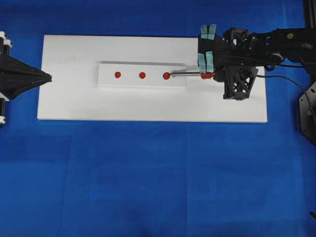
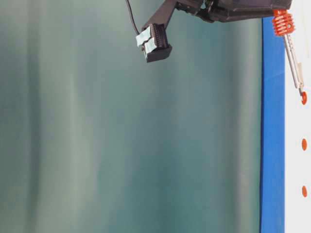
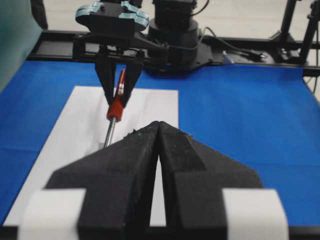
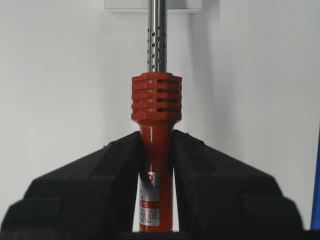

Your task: Touch the tip of the soldering iron to the mark.

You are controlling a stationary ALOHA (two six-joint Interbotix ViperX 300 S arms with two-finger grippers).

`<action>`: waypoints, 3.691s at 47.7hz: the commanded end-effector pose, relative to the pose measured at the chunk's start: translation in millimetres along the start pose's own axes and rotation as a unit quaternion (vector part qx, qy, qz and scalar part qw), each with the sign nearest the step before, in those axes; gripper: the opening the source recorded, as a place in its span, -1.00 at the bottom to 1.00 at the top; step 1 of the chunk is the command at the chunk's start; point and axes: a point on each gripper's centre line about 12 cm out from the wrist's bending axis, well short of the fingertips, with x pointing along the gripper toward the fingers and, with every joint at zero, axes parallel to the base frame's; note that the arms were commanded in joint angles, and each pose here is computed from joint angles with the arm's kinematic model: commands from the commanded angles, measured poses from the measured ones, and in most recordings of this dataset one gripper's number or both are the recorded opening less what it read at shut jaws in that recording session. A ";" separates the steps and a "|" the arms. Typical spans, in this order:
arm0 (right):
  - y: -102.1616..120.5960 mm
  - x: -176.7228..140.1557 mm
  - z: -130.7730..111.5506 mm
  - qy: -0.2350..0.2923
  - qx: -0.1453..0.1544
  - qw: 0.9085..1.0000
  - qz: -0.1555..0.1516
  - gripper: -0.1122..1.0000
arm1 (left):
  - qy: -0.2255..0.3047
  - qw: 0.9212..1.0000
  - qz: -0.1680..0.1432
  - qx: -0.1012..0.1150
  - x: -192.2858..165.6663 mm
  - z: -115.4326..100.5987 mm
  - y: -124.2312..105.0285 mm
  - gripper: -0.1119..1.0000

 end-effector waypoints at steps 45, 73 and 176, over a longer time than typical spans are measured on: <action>0.1 -19.1 14.0 -0.028 -0.002 1.000 -0.002 -0.69 | -0.006 1.000 0.001 0.000 2.4 4.2 0.2 -0.80; -0.2 -95.8 39.2 -0.068 -0.019 0.997 -0.011 -0.69 | -0.008 1.000 0.000 0.001 2.4 4.6 0.2 -0.80; 211.7 -53.2 89.8 -0.093 0.025 0.995 0.027 -0.69 | -0.015 1.000 -0.004 -0.001 2.1 6.5 -1.5 -0.80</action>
